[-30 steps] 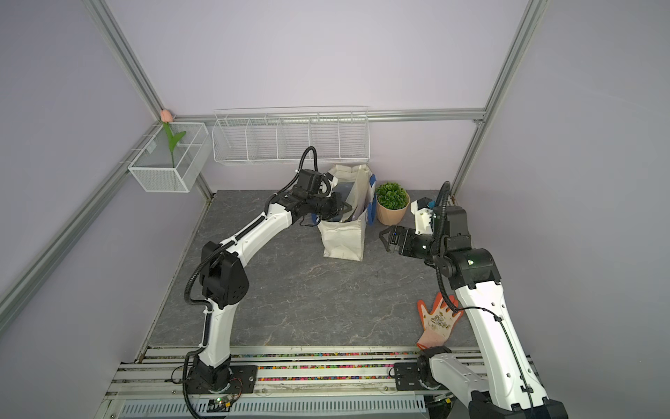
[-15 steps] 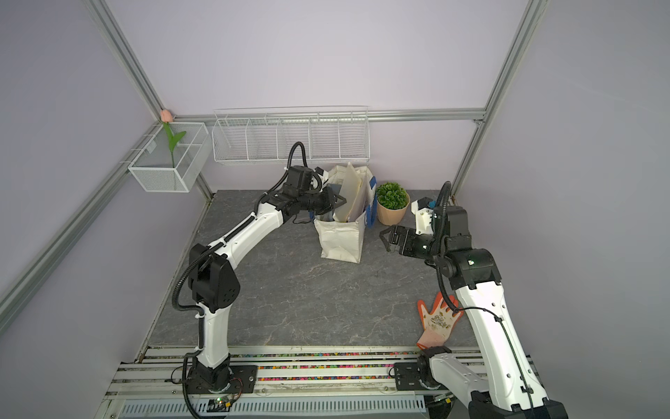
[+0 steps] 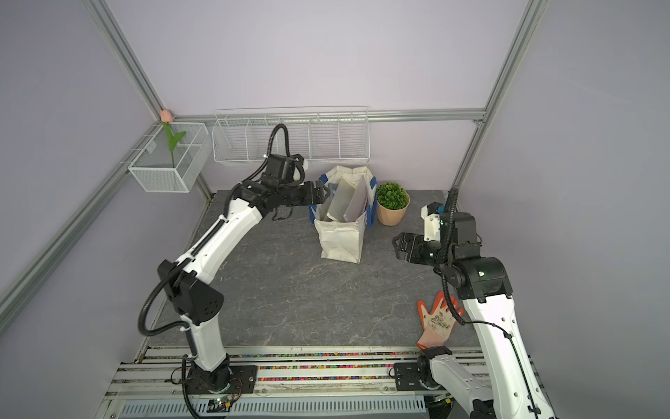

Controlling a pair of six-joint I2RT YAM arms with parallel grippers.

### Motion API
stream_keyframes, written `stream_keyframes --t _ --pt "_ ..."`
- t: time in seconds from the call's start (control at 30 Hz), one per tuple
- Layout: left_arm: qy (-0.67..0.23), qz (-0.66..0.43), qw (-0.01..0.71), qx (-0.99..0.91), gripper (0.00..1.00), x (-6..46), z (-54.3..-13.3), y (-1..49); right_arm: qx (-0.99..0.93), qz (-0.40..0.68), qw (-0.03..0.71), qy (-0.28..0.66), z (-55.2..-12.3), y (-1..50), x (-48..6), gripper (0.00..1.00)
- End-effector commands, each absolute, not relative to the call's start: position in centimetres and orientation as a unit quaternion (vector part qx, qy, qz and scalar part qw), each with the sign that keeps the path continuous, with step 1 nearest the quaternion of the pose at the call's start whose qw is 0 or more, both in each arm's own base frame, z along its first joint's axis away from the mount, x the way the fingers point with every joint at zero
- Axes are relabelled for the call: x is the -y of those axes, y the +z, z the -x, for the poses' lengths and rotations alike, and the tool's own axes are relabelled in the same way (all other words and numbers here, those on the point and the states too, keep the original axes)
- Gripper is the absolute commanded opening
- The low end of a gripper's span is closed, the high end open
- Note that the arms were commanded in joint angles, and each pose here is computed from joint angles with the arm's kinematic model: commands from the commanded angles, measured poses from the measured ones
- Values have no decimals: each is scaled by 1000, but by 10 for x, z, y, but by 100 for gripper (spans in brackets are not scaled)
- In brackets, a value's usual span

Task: Put the pencil pouch into the canvas bag
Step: Place the pencil pouch in the canvas bag, then reset both arms

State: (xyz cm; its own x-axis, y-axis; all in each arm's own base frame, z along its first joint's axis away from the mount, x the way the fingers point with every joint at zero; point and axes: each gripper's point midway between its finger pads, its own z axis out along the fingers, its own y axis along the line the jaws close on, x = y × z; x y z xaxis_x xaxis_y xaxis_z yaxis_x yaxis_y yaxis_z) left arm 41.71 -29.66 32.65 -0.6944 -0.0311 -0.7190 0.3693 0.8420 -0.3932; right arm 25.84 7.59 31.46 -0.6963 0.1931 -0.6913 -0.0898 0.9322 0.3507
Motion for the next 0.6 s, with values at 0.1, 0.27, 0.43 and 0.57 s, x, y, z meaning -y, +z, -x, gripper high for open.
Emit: stream_keyframes --t 0.1,0.27,0.43,0.57 --pt "-188 -42 460 -867 99 197 -339 321 -903 -51 421 72 -248 286 -33 89" --pt "-150 127 489 -850 99 94 -280 261 -867 -126 482 -30 -242 250 16 89" --pt "-80 189 547 -811 99 31 -243 211 -838 -183 508 -82 -245 183 44 89" --pt "-20 176 618 -766 99 3 -233 203 -831 -179 520 -81 -258 151 48 89"
